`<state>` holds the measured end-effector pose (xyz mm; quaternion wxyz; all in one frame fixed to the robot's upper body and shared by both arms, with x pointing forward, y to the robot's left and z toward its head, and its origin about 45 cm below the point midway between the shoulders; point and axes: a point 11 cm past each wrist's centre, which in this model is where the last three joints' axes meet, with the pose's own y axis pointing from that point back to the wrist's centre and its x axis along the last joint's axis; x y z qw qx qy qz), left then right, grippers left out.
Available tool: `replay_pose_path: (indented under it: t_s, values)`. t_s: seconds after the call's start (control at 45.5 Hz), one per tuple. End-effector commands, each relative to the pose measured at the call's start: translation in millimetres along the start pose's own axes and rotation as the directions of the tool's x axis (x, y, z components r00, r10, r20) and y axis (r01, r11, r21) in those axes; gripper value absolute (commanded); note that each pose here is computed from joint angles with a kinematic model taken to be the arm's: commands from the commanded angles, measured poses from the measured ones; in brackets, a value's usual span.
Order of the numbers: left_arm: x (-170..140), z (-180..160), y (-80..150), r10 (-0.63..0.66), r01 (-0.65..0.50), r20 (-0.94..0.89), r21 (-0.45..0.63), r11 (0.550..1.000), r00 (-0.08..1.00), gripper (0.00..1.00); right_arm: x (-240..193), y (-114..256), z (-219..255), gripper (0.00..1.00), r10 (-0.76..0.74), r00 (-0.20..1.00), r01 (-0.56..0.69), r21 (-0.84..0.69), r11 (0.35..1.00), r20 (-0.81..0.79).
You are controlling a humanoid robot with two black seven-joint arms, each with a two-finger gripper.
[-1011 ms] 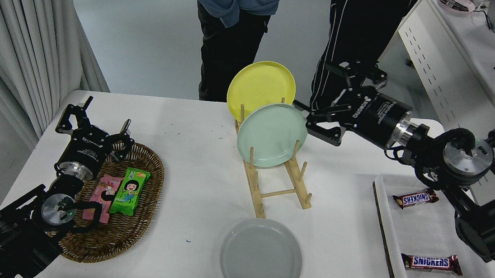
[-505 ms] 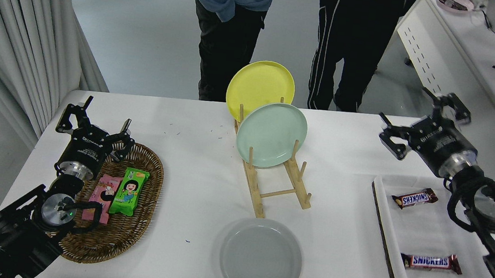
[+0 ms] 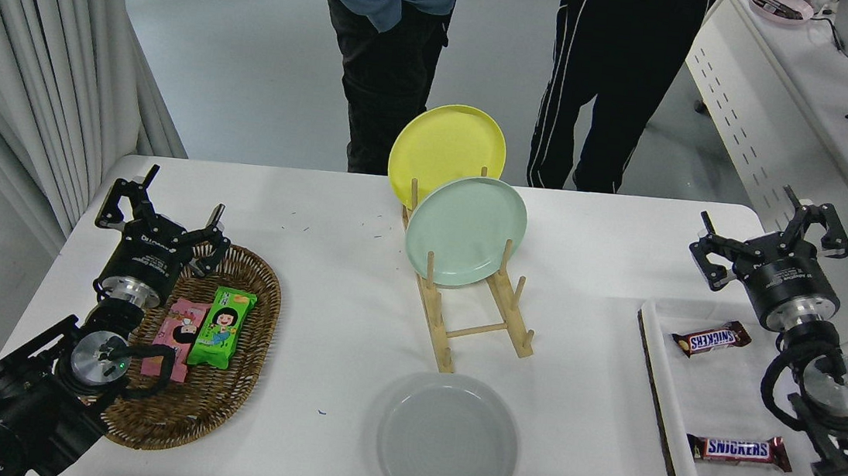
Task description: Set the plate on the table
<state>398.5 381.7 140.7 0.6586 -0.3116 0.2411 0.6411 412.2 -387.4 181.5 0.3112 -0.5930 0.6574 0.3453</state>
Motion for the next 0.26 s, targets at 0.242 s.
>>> replay_pose_path:
  t_s: [0.242]
  values:
    - [0.0,-0.1,0.0,0.000,0.000,0.001,0.000,1.000,1.000,1.00,27.0,4.3,24.2,1.00,0.004,1.000,-0.004,-0.019,1.000,0.021]
